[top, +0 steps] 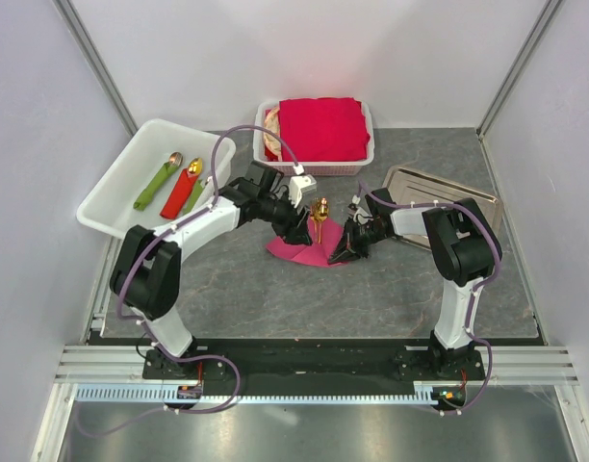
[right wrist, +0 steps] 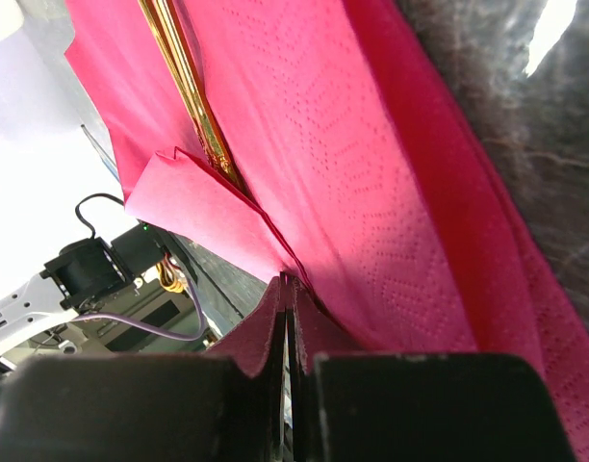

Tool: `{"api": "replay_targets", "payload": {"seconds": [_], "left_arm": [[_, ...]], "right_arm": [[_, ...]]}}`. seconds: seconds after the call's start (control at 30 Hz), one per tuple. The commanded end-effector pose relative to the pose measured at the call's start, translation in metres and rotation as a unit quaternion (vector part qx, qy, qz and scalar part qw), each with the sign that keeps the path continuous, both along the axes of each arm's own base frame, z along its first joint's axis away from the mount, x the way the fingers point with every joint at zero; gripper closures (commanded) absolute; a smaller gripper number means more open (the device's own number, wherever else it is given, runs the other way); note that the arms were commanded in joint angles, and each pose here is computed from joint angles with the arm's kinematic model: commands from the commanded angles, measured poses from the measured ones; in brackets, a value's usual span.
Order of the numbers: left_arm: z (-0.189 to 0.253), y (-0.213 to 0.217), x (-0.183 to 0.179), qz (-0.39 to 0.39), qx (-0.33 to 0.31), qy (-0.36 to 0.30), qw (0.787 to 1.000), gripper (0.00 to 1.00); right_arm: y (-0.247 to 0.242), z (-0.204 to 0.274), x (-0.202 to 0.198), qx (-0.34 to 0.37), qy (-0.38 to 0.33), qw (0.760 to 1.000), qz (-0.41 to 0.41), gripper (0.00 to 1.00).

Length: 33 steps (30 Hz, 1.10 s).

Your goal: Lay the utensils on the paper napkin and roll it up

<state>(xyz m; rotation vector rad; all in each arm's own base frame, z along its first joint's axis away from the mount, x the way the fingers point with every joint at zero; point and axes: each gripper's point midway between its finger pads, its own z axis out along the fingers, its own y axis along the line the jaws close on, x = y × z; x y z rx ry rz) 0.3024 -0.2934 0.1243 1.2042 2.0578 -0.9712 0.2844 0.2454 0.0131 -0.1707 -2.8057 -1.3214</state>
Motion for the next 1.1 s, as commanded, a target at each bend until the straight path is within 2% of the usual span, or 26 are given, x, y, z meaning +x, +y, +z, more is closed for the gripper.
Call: {"api": "replay_targets", "payload": {"seconds": [0.0,0.33,0.47,0.63,0.73,0.83,0.87,0.93,0.97,1.07], "left_arm": [[-0.022,-0.005,-0.008,0.071,-0.002,0.113,0.991,0.33],[-0.062,-0.002,-0.001,0.098,0.039,0.141,0.984,0.26],[-0.071,-0.007,-0.010,0.102,0.034,0.188,0.976,0.29],[-0.080,-0.009,-0.013,0.100,0.037,0.207,0.973,0.34],[-0.085,-0.008,-0.013,0.104,0.044,0.213,0.971,0.43],[-0.088,-0.007,-0.012,0.110,0.049,0.216,0.969,0.57],[-0.088,-0.008,-0.011,0.110,0.048,0.216,0.969,0.64],[-0.090,-0.008,-0.011,0.112,0.049,0.219,0.968,0.72],[-0.092,-0.007,-0.011,0.115,0.051,0.222,0.967,0.81],[-0.097,-0.007,-0.010,0.119,0.055,0.228,0.965,0.93]], "right_arm": [[-0.009,-0.013,0.002,-0.042,-0.010,0.999,-0.003,0.97],[-0.009,-0.015,0.002,-0.046,-0.009,0.999,-0.002,0.97],[-0.010,-0.016,0.003,-0.047,-0.009,0.999,-0.003,0.97],[-0.011,-0.018,0.001,-0.050,-0.007,0.999,-0.002,0.97],[-0.011,-0.017,0.001,-0.050,-0.010,0.999,-0.001,0.97],[-0.011,-0.017,0.001,-0.052,-0.010,0.999,-0.001,0.97],[-0.011,-0.016,0.001,-0.052,-0.012,0.999,0.000,0.97],[-0.011,-0.013,0.002,-0.050,-0.016,0.999,0.001,0.97],[-0.010,-0.010,0.002,-0.044,-0.018,0.999,0.004,0.96],[-0.007,-0.002,0.003,-0.032,-0.028,0.999,0.007,0.91]]}}
